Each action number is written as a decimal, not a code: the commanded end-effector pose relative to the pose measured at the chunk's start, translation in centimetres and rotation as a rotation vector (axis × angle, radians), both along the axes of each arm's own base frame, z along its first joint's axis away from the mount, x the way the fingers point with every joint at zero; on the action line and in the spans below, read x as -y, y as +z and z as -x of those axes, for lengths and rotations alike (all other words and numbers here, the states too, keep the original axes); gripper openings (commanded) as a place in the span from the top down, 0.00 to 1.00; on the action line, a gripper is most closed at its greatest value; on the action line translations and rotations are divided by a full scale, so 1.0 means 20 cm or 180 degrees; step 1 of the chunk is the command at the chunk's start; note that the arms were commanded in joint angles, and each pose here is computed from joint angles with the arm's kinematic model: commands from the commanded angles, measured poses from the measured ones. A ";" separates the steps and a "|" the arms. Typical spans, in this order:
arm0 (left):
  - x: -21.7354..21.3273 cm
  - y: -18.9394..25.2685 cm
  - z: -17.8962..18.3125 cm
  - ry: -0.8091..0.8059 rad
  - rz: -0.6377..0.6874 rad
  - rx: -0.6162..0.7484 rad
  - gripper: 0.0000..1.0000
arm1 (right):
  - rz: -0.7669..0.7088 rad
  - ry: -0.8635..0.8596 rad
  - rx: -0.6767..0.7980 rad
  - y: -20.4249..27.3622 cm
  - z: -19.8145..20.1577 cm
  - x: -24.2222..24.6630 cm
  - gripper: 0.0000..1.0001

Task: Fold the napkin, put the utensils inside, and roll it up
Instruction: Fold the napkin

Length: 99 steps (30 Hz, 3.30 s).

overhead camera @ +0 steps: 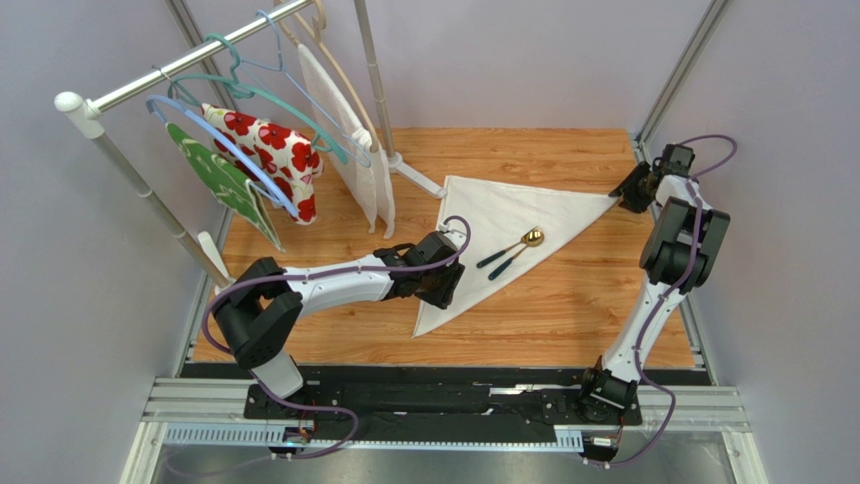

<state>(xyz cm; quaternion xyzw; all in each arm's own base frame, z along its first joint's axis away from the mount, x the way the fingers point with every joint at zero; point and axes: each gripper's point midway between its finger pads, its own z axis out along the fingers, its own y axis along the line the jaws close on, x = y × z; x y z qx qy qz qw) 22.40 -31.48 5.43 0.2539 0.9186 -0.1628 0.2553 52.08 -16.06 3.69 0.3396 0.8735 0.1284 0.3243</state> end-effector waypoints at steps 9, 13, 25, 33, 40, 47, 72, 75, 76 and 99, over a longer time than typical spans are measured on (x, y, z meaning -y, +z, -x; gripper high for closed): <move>0.00 0.06 -0.01 0.0079 0.0038 0.0042 0.47 | 0.0049 -0.0118 -0.0081 -0.01 -0.09 0.10 0.72; -0.01 0.13 -0.02 0.0095 0.0088 0.0122 0.47 | 0.0033 -0.0147 -0.0138 -0.02 -0.08 0.10 0.80; -0.19 0.40 0.02 0.0087 0.0279 0.0211 0.46 | -0.0010 0.0047 0.0291 0.25 -0.13 0.03 1.00; -0.40 0.62 -0.07 0.0327 0.0455 0.0449 0.46 | -0.0065 0.0429 0.0844 0.63 -0.01 -0.31 1.00; -0.50 0.65 -0.10 0.0319 0.0271 0.0611 0.46 | -0.0041 0.0988 0.0830 0.66 0.23 -0.83 1.00; -0.51 0.70 -0.08 0.0340 0.0388 0.0662 0.46 | -0.0021 0.1408 0.0744 0.61 0.54 -1.25 1.00; -0.56 0.71 -0.03 0.0257 0.0310 0.0654 0.46 | -0.0094 0.1876 0.0652 0.40 0.81 -1.75 1.00; -0.57 0.69 -0.03 0.0259 0.0294 0.0642 0.46 | -0.0109 0.1915 0.0627 0.37 0.82 -1.79 1.00; -0.57 0.69 -0.03 0.0263 0.0292 0.0644 0.46 | -0.0113 0.1922 0.0616 0.36 0.82 -1.80 1.00; -0.55 0.65 -0.03 0.0198 0.0222 0.0551 0.42 | 0.0083 0.2213 0.0358 0.15 1.01 -1.84 0.68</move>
